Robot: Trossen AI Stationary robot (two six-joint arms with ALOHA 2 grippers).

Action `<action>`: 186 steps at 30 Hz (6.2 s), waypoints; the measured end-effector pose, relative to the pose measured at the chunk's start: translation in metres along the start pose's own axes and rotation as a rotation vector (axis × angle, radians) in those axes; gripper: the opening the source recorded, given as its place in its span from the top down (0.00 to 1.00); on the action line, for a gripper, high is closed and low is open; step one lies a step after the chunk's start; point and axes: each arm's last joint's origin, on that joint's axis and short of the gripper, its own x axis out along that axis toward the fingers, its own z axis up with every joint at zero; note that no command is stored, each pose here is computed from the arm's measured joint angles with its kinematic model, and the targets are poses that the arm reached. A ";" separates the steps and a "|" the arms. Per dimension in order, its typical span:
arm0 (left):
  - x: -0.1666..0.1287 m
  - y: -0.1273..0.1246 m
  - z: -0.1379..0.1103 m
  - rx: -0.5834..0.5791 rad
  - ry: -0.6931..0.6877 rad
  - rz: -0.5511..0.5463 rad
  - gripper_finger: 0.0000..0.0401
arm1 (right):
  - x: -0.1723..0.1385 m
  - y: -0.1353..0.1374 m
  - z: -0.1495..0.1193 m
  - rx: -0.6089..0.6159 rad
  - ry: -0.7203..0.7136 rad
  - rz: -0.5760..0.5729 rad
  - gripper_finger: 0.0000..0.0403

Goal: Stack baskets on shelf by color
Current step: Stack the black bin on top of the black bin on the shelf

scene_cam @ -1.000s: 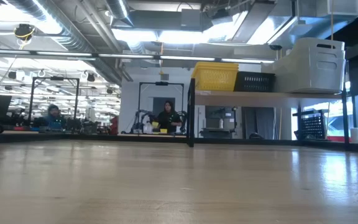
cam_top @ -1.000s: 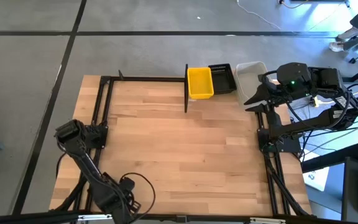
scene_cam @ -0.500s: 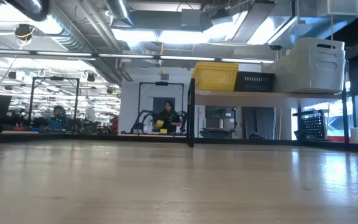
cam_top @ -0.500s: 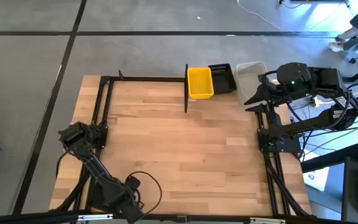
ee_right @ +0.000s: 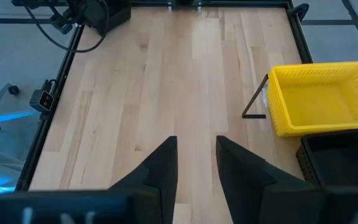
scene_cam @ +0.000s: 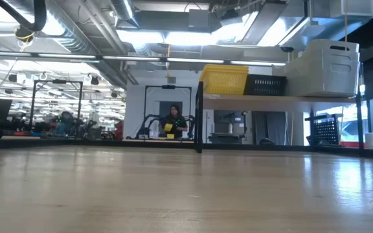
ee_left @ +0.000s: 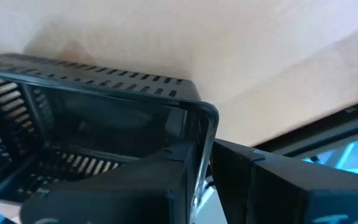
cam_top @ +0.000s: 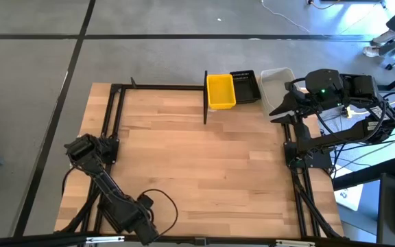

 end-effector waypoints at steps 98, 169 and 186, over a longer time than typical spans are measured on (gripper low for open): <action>-0.293 0.154 0.170 0.306 -1.068 -0.156 0.88 | 0.100 -0.012 0.043 0.592 0.077 -0.226 0.73; -0.315 0.242 0.111 0.632 -1.190 -0.096 0.88 | 0.455 0.005 -0.024 1.240 0.430 -0.433 0.92; -0.312 0.244 0.111 0.643 -1.158 -0.068 0.88 | 0.345 0.030 0.093 1.141 0.357 -0.340 1.00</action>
